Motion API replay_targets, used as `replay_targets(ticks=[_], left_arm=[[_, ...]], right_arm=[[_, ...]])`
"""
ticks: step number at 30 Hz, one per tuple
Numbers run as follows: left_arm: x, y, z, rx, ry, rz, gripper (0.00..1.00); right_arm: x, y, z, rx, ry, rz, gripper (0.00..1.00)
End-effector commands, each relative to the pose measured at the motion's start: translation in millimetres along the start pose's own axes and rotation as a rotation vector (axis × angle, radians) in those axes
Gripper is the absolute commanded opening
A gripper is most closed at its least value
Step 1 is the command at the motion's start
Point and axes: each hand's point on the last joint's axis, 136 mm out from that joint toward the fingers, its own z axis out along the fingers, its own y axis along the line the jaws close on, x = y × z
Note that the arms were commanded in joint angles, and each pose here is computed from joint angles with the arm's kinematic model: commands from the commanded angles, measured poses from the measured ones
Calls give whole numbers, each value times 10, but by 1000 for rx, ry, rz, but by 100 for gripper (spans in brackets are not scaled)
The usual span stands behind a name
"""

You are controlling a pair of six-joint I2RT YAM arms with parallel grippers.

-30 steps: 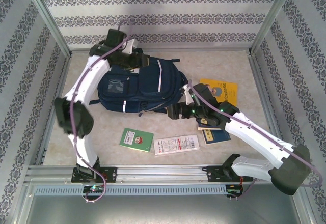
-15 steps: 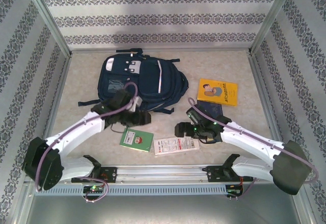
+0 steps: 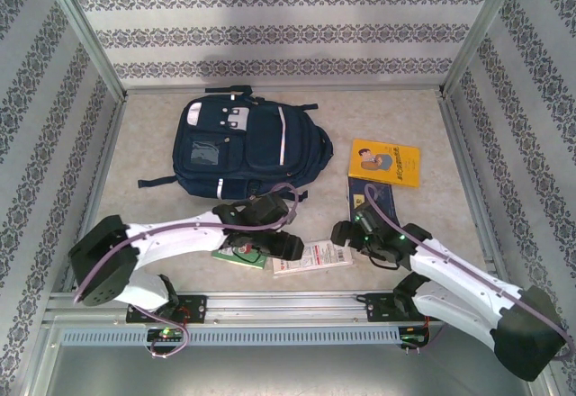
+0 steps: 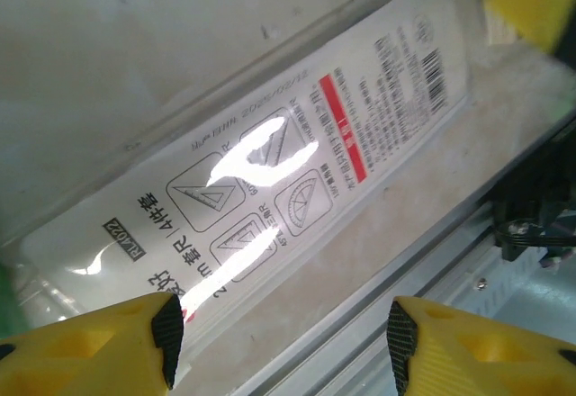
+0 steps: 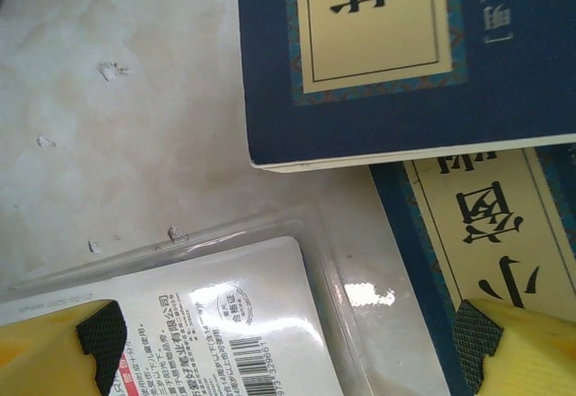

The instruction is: Pack the student bag

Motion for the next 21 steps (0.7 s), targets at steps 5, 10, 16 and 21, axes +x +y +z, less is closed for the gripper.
replay_targets(ticks=[5,10,16,21], left_arm=[[160,145,147,-70,76,21,64],[225,382,118,-124,99,-5,64],[284,707,128,-175,144,-56,64],[307,865,251,-188,194,-92,64]], right_arm=[[18,54,16,-36,12,21,94],[90,142,87,-37,53,-9,94],[127,198,157,18,110,-78,94],[256,369,199,-35,221,-111,94]])
